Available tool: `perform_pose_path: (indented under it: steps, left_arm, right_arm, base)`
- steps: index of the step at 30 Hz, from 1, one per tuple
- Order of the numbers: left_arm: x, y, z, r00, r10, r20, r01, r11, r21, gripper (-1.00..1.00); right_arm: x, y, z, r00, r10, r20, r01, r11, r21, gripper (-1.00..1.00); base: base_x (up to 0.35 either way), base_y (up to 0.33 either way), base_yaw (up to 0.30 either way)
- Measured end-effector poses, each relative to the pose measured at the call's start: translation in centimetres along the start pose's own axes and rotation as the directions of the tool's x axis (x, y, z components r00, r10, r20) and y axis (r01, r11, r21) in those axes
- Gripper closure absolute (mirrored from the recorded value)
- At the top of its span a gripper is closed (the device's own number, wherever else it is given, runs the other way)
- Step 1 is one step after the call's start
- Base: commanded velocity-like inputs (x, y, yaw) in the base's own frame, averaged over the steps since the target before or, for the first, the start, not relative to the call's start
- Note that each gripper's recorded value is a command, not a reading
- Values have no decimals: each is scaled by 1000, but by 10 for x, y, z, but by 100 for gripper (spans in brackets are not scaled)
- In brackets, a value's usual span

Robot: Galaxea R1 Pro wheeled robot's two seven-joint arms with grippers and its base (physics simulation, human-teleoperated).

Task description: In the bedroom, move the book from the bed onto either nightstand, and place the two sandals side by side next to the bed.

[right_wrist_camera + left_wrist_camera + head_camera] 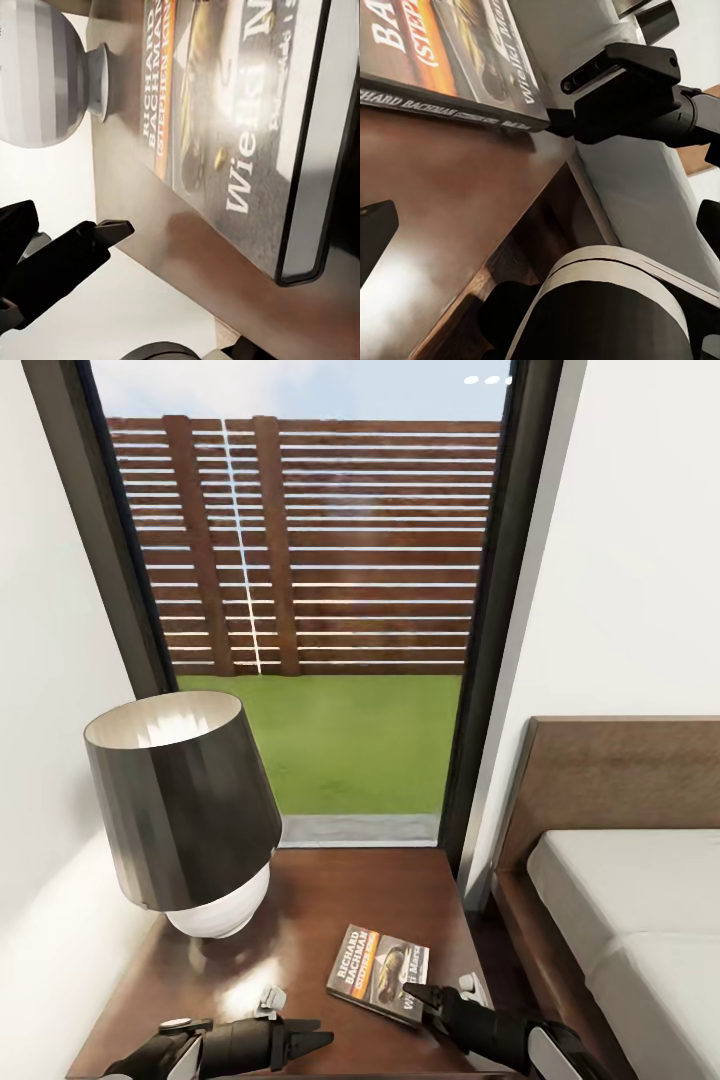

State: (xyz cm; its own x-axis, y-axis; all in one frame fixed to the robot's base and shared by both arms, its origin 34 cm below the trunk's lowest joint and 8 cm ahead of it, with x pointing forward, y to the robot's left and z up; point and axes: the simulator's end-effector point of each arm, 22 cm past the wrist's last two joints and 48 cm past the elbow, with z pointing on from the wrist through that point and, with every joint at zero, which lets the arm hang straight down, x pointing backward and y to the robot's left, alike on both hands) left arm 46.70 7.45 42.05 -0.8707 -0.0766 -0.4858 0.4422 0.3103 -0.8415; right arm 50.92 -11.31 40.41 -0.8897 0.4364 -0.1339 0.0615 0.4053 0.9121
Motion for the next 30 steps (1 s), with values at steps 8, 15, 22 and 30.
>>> perform_pose_path:
  steps: [8,15,22,30]
  left_arm:
    - [0,0,0,1000,0,0,0,1000,1,-100]
    - [0,0,0,1000,1,0,-1,1000,2,-100]
    - [0,0,0,1000,1,0,-1,1000,1,-100]
    - [0,0,0,1000,1,0,-1,1000,1,-100]
  right_arm:
    - [0,0,0,1000,0,0,0,1000,-1,-100]
    - [0,0,0,1000,0,0,0,1000,-1,-100]
    - [0,0,0,1000,0,0,0,1000,0,-100]
    - [0,0,0,1000,1,0,-1,1000,1,-100]
  base:
    - [-57,0,0]
    - [-139,0,0]
    - [-8,0,0]
    - [-181,0,0]
